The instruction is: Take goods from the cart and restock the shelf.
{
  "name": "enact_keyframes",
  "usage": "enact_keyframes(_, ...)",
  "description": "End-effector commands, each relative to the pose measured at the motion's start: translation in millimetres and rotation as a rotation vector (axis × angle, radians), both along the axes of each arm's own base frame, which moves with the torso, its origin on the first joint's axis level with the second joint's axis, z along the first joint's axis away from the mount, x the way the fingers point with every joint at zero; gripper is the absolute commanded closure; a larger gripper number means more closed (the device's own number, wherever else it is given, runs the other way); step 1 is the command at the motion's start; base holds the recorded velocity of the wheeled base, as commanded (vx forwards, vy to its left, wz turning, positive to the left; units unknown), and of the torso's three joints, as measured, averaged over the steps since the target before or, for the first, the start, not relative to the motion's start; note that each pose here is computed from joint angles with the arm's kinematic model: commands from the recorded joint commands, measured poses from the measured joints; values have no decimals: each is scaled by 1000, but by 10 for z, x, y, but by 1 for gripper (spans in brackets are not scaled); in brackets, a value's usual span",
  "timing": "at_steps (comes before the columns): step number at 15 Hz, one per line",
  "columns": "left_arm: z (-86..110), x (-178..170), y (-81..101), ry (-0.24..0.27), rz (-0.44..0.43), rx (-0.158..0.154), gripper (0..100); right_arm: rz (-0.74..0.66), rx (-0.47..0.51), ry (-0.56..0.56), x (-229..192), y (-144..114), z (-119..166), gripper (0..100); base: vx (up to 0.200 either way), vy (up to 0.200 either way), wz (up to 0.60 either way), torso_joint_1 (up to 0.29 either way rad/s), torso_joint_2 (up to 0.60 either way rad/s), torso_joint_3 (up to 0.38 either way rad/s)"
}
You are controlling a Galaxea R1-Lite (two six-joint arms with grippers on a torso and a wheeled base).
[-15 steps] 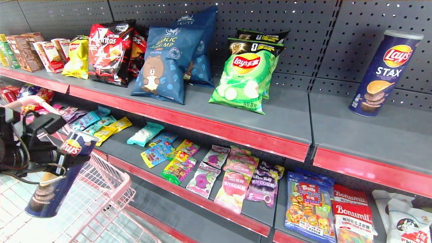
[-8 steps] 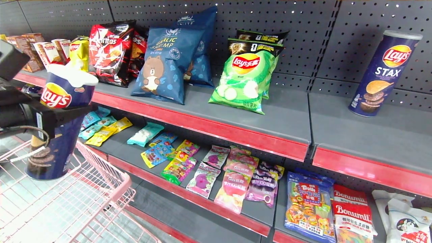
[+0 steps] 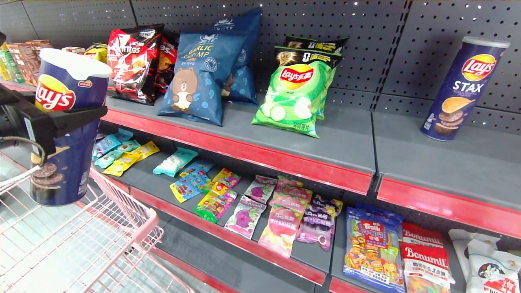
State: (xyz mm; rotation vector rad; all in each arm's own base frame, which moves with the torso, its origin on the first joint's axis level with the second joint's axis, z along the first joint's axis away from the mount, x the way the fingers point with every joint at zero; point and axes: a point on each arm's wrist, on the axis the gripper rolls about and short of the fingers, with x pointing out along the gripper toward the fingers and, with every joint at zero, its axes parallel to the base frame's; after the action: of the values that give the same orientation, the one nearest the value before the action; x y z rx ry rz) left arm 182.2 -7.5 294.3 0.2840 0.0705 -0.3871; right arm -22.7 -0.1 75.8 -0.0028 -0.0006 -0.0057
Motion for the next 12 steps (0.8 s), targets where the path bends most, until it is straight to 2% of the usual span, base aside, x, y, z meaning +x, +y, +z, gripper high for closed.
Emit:
enact_keyframes(1, 10, -13, 1, -5, 1, 0, 100, 0, 0, -1, 0, 0, 1, 0, 0, 0, 0, 0, 0, 0)
enact_keyframes(6, 9, -4, -2, -5, -3, 4, 100, 0, 0, -1, 0, 0, 1, 0, 0, 0, 0, 42, -90, -55)
enact_keyframes(12, 8, 5, -4, -5, -5, 7, 100, 0, 1, -1, 0, 0, 1, 0, 0, 0, 0, 234, -532, -297)
